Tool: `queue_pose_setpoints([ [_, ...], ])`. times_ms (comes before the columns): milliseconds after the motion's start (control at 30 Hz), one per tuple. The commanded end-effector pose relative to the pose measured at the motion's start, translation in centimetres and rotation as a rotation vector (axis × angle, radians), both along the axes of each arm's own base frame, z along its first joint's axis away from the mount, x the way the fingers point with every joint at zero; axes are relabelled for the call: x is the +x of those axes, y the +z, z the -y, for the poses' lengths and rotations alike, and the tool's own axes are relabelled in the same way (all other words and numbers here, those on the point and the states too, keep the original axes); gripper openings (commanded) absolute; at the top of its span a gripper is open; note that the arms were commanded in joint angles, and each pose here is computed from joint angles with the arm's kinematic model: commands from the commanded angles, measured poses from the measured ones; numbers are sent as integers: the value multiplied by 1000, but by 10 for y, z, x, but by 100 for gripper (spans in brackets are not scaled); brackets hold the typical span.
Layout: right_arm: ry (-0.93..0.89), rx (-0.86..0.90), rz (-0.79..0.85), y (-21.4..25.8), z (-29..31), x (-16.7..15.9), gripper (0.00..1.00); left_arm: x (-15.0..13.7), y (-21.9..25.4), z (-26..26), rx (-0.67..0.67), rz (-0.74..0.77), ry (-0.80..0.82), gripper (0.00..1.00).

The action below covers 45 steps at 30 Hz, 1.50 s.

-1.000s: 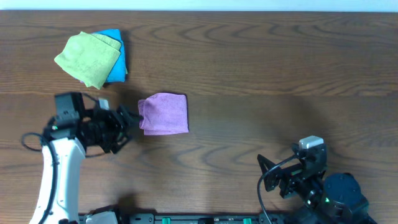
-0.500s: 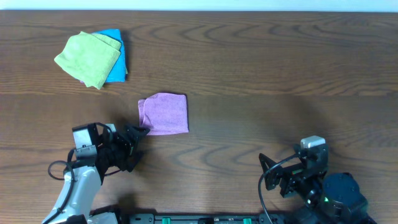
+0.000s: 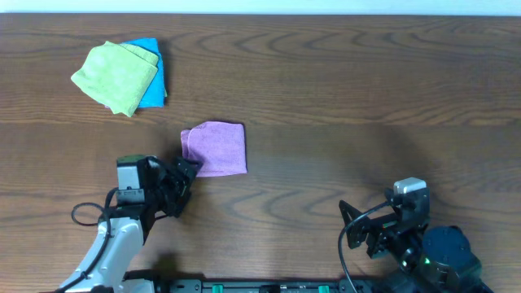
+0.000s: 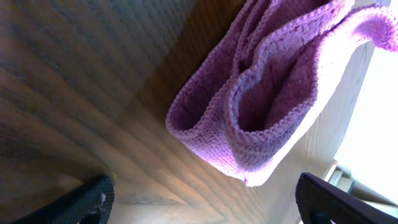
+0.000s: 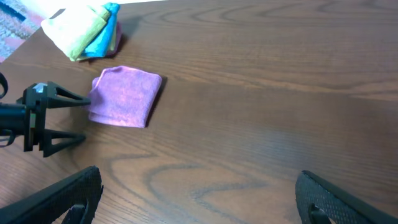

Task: Fold the cloth
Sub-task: 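Grasp the folded purple cloth's left edge with the left gripper, then carry the purple cloth to the green and blue cloth pile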

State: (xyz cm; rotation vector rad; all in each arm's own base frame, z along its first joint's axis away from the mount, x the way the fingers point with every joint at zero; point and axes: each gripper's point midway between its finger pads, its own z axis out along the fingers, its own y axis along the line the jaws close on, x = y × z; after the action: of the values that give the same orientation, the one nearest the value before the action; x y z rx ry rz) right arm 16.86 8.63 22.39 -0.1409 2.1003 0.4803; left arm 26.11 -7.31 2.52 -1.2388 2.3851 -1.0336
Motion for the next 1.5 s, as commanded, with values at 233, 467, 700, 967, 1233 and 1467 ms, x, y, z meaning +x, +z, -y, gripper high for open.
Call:
queue_pose_setpoints([
  [233, -22, 7, -2, 0, 3, 1, 99, 11, -22, -2, 43, -40, 67, 95],
  [467, -22, 7, -2, 0, 3, 1, 99, 21, -39, 15, 17, -48, 54, 98],
  [700, -22, 7, -2, 0, 3, 1, 99, 19, -64, 19, 73, -79, 45, 63],
  [967, -22, 7, -2, 0, 3, 1, 99, 28, -68, 24, 103, -13, -22, 15],
  [1233, -22, 7, -2, 0, 3, 1, 99, 71, -10, 51, 38, 127, -166, 6],
  [1467, -22, 7, -2, 0, 3, 1, 99, 113, 72, 43, 193, 102, -258, 6],
])
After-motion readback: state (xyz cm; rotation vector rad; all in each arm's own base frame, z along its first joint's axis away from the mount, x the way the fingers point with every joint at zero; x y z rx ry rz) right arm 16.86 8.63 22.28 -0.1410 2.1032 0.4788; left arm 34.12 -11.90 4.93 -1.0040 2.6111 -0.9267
